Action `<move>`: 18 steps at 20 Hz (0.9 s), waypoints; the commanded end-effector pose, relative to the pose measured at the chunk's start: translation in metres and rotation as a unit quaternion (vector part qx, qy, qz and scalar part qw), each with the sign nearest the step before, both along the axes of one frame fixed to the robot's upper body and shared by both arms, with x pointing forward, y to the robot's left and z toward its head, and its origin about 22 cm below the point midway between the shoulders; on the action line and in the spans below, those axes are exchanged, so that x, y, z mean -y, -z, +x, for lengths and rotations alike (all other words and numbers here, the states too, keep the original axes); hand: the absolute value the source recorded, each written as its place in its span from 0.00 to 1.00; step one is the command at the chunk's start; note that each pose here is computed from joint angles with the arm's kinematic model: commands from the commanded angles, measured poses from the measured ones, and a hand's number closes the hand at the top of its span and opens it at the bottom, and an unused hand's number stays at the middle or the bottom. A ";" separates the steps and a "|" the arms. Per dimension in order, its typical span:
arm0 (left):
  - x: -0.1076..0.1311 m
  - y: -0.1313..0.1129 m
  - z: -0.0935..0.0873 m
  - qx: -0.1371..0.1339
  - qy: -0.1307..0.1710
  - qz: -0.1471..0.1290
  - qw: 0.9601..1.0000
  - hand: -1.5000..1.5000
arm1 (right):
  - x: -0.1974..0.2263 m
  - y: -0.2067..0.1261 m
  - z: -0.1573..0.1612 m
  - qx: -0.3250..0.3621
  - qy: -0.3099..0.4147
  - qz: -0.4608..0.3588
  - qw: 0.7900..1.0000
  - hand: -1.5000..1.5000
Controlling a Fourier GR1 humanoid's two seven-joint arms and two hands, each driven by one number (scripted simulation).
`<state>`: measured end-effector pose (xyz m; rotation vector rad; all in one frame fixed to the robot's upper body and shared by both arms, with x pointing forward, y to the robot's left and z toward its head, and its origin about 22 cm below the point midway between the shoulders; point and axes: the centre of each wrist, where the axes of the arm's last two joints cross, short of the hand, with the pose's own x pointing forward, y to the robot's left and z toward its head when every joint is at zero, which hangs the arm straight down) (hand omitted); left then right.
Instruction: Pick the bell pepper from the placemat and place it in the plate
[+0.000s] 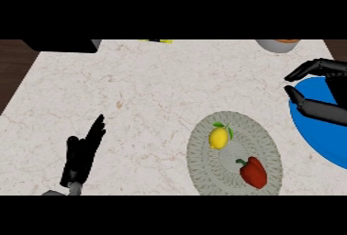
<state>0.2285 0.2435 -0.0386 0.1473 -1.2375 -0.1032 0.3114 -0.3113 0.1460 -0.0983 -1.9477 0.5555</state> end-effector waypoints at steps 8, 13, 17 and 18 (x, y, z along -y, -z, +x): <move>-0.012 0.003 0.008 -0.024 0.005 -0.085 0.996 0.50 | 0.055 0.088 0.021 0.037 -0.090 0.043 0.994 0.00; 0.006 0.002 -0.001 -0.031 0.007 -0.081 0.996 0.50 | 0.075 0.038 0.009 0.000 -0.136 -0.131 0.982 0.00; 0.002 0.004 0.003 -0.031 0.001 -0.088 0.996 0.50 | 0.069 0.022 0.009 -0.031 -0.176 -0.244 0.953 0.00; 0.012 -0.008 0.004 -0.025 0.004 -0.083 0.996 0.50 | 0.051 0.035 0.002 -0.032 -0.196 -0.267 0.943 0.00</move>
